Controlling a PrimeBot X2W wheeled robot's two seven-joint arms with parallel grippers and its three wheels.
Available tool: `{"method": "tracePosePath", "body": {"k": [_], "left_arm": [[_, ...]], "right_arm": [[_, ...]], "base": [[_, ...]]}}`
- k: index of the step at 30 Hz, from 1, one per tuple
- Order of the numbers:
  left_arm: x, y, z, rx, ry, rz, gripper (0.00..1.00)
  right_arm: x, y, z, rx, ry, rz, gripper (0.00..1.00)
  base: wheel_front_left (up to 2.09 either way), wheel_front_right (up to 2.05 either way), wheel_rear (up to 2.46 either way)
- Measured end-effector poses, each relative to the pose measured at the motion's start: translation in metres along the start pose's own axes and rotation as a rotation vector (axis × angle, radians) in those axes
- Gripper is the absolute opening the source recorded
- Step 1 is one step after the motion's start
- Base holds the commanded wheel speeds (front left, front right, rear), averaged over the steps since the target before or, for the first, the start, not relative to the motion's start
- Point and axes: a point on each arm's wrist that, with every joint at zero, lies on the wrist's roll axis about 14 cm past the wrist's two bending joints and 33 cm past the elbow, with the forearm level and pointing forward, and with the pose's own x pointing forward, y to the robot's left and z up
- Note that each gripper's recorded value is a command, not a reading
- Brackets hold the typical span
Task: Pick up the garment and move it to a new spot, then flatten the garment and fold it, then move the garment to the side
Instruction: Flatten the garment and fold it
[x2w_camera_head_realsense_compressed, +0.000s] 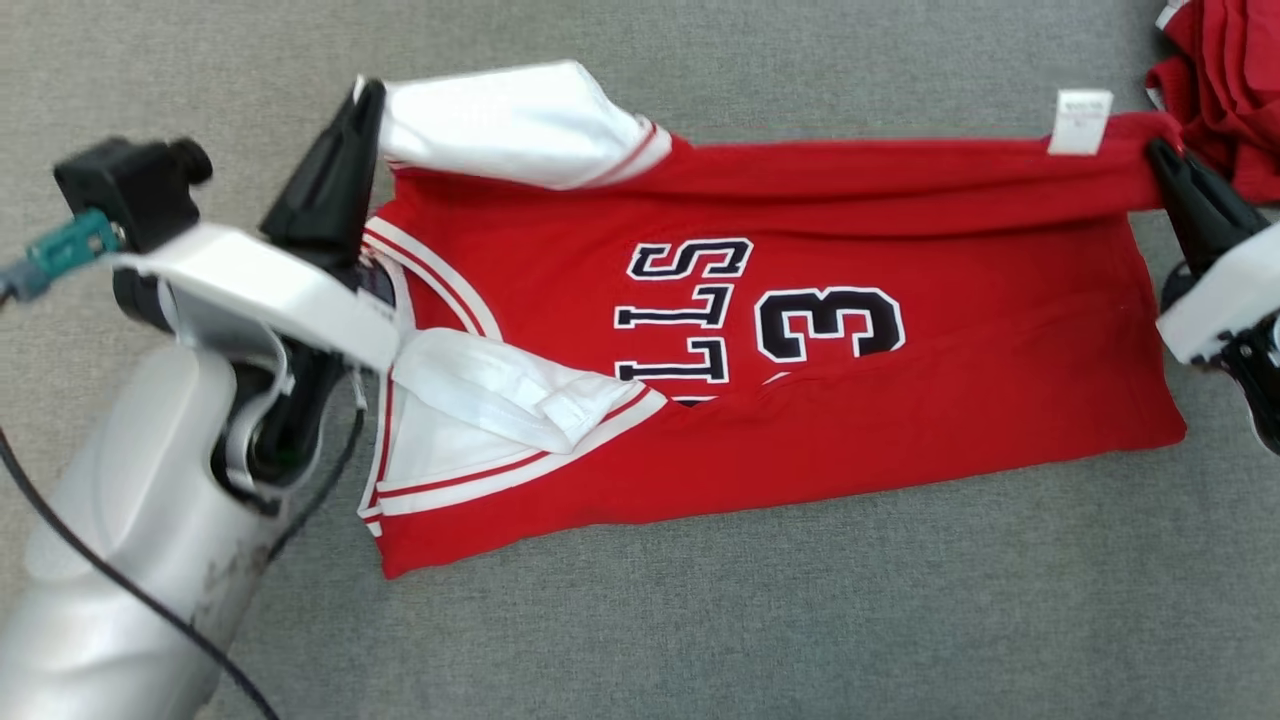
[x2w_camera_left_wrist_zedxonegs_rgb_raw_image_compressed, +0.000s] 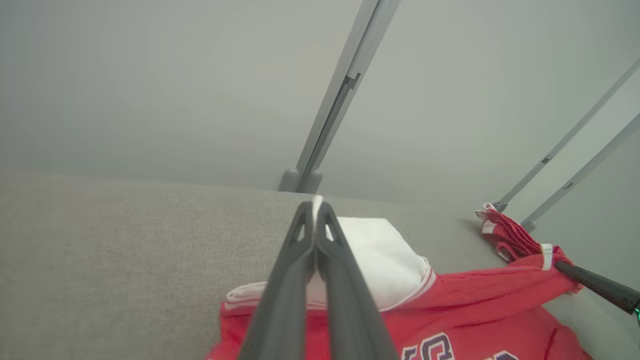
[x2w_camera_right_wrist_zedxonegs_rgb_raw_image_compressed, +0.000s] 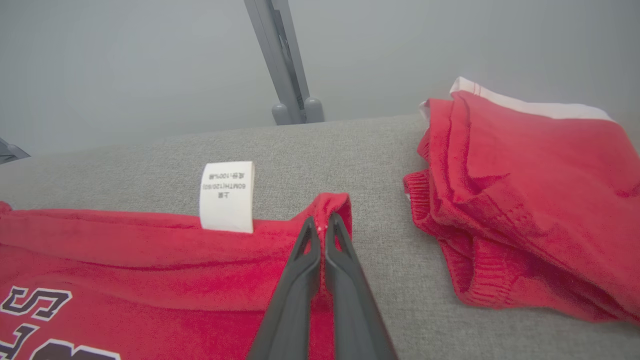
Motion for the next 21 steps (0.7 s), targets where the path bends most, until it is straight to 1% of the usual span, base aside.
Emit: {"method": "tracePosePath", "body": {"k": [7,11,15,21], "left_arm": [[-0.045,-0.007,-0.011,-0.074,0.010,0.043,0.00],[-0.067,-0.011,-0.023,-0.125,0.042,0.066,0.00],[-0.084,-0.018,-0.036,-0.169,0.076,0.079,0.00],[-0.095,-0.023,-0.054,-0.236,0.107,0.108,0.00]], "right_arm": [[-0.023,0.000,-0.023,0.010,0.047,0.010,0.00],[-0.034,-0.002,-0.034,0.015,0.067,0.007,0.00],[-0.043,-0.002,-0.044,0.030,0.091,0.001,0.00],[-0.049,-0.002,-0.061,0.058,0.132,-0.010,0.00]], "base": [[0.00,0.00,0.00],[0.00,0.00,0.00],[0.00,0.00,0.00],[0.00,0.00,0.00]]}}
